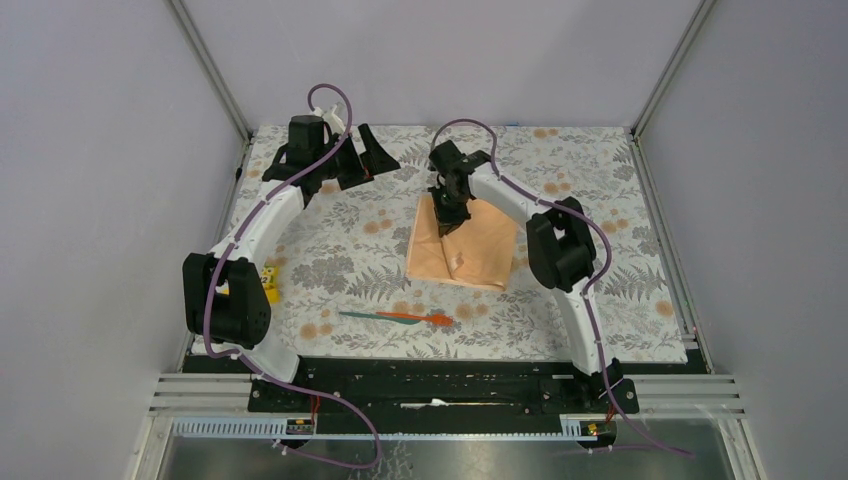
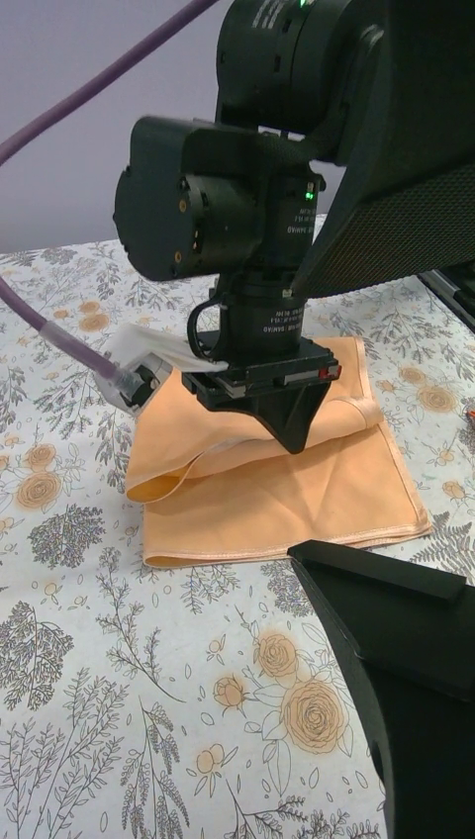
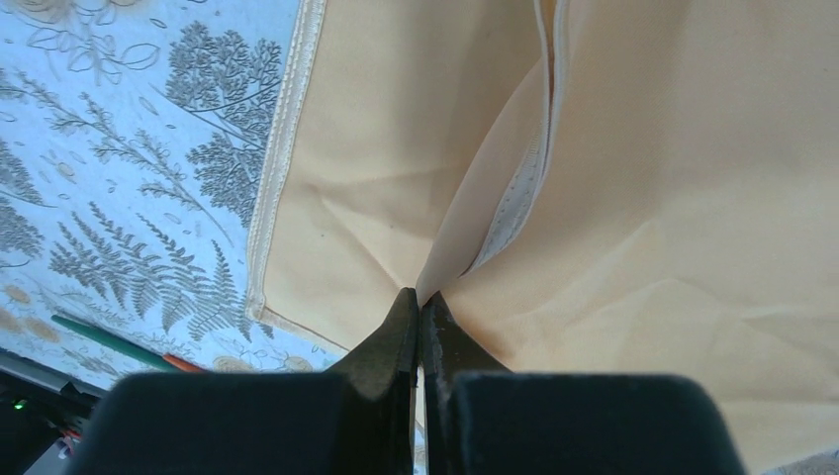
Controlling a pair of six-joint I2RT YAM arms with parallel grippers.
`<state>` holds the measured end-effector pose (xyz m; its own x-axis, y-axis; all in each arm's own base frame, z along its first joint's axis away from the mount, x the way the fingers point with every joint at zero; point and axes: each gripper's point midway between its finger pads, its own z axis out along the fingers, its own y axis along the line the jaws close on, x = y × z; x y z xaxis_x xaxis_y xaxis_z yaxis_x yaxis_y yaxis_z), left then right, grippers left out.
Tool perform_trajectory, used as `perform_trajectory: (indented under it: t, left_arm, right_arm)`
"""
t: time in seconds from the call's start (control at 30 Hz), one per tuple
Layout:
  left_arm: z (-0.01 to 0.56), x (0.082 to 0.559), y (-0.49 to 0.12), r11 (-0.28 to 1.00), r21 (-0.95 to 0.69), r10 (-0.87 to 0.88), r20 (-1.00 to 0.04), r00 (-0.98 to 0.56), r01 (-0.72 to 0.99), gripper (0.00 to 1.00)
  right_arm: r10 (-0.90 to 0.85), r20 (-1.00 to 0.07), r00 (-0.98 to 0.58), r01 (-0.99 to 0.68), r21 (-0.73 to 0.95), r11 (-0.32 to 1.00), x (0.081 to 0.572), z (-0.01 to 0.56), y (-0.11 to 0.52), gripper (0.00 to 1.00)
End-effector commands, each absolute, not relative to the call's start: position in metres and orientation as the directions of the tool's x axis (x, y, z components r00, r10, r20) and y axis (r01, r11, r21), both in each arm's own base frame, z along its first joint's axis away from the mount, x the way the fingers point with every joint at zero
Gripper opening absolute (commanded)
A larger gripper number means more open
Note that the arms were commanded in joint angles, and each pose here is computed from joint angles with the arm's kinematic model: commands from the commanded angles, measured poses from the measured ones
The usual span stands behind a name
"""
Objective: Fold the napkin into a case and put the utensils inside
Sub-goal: Fold the rectangle-folded napkin at the center of the board.
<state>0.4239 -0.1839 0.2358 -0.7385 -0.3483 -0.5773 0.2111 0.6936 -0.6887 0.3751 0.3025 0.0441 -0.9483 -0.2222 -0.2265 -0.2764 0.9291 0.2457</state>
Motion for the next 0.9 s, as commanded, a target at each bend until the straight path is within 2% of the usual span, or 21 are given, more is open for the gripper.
perform_trajectory:
  t: [0.0, 0.5, 0.63, 0.7, 0.8, 0.87]
  left_arm:
    - [0.259, 0.426, -0.182, 0.678, -0.687, -0.361, -0.621, -0.695, 0.261, 0.99]
    - [0.257, 0.429, -0.176, 0.688, -0.685, -0.377, -0.619, -0.689, 0.240, 0.99]
    - [0.227, 0.434, -0.160, 0.748, -0.662, -0.439, -0.559, -0.703, 0.059, 0.94]
    - [0.200, 0.425, -0.161, 0.728, -0.686, -0.467, -0.469, -0.750, -0.025, 0.86]
    - [0.165, 0.409, -0.182, 0.629, -0.776, -0.475, -0.328, -0.817, -0.054, 0.60]
    - [0.142, 0.402, -0.192, 0.604, -0.794, -0.442, -0.257, -0.860, -0.073, 0.39]
  right_arm:
    - [-0.192, -0.317, -0.929, -0.290, 0.299, 0.909, 0.372, 0.104, 0.310, 0.00]
    - [-0.216, -0.287, -0.933, -0.321, 0.393, 0.862, 0.353, 0.110, 0.343, 0.00]
    - [-0.217, -0.284, -0.934, -0.319, 0.389, 0.864, 0.352, 0.107, 0.342, 0.00]
    - [-0.220, -0.286, -0.933, -0.324, 0.395, 0.860, 0.352, 0.108, 0.344, 0.00]
    - [-0.223, -0.284, -0.933, -0.328, 0.408, 0.852, 0.352, 0.107, 0.347, 0.00]
    - [-0.220, -0.280, -0.934, -0.326, 0.427, 0.843, 0.351, 0.106, 0.350, 0.00]
